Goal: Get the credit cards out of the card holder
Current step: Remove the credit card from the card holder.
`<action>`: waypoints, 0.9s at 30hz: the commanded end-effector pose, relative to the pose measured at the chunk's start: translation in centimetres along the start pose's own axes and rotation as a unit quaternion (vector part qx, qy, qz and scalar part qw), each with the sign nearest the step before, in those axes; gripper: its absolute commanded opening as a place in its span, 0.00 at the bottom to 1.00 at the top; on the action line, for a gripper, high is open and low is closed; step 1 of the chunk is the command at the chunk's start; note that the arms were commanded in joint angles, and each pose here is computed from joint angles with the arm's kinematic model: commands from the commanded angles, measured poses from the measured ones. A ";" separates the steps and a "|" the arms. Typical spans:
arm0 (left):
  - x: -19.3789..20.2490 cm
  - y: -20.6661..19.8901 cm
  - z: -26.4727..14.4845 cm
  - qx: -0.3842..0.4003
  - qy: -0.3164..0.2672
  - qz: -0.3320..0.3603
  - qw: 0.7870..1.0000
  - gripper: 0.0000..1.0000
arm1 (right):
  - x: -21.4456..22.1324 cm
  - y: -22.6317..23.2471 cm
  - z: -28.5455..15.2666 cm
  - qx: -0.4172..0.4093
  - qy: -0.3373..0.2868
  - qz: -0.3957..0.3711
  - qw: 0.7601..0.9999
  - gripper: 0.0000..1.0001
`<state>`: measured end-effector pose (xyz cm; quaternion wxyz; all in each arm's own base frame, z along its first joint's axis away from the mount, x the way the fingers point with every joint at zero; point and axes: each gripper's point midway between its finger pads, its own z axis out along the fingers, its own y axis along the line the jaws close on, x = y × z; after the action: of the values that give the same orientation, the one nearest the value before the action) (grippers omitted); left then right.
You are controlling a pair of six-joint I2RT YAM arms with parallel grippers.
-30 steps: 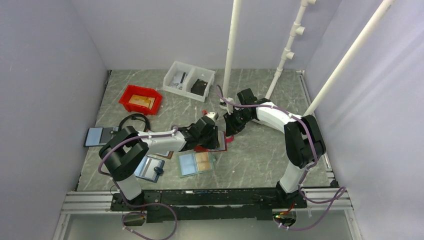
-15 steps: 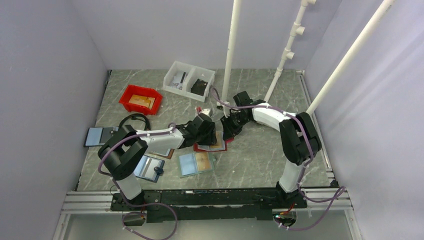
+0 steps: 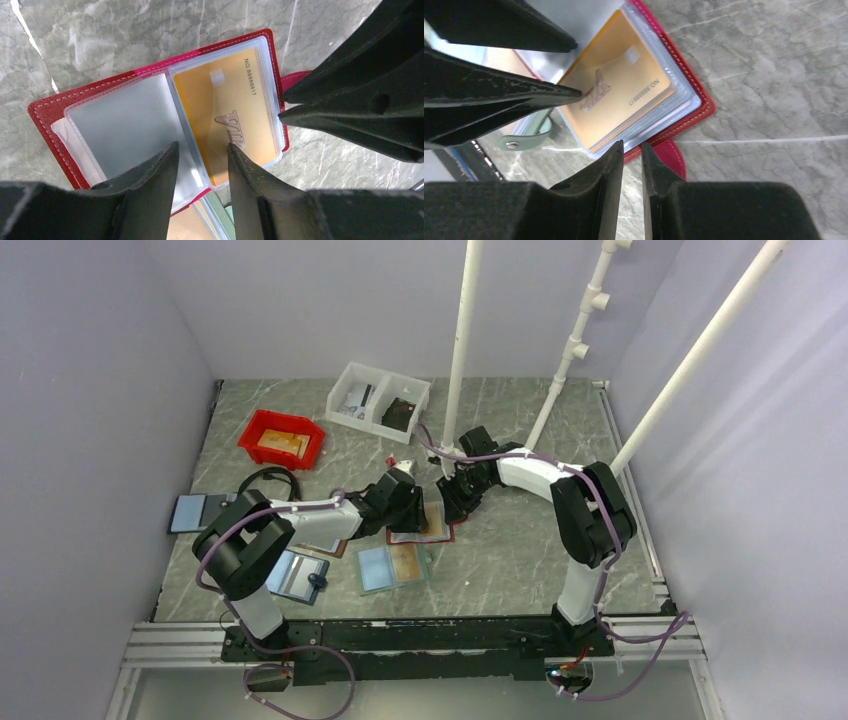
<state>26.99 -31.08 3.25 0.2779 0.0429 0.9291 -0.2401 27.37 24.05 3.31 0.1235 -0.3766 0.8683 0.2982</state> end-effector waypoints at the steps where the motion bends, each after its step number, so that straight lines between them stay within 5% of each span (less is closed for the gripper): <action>1: -0.3 -0.3 -0.7 0.016 -0.008 -0.009 1.000 0.46 | -1.7 -1.3 0.1 0.050 -0.013 -0.014 0.999 0.22; 27: 0.7 -2.6 -1.3 0.111 0.010 -0.006 0.994 0.68 | -2.2 1.1 0.4 0.016 -0.010 -0.049 0.999 0.24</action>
<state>25.58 -32.23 4.15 0.2643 0.0615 0.9092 -0.3158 27.62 24.48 2.50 0.1296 -0.3972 0.8716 0.2563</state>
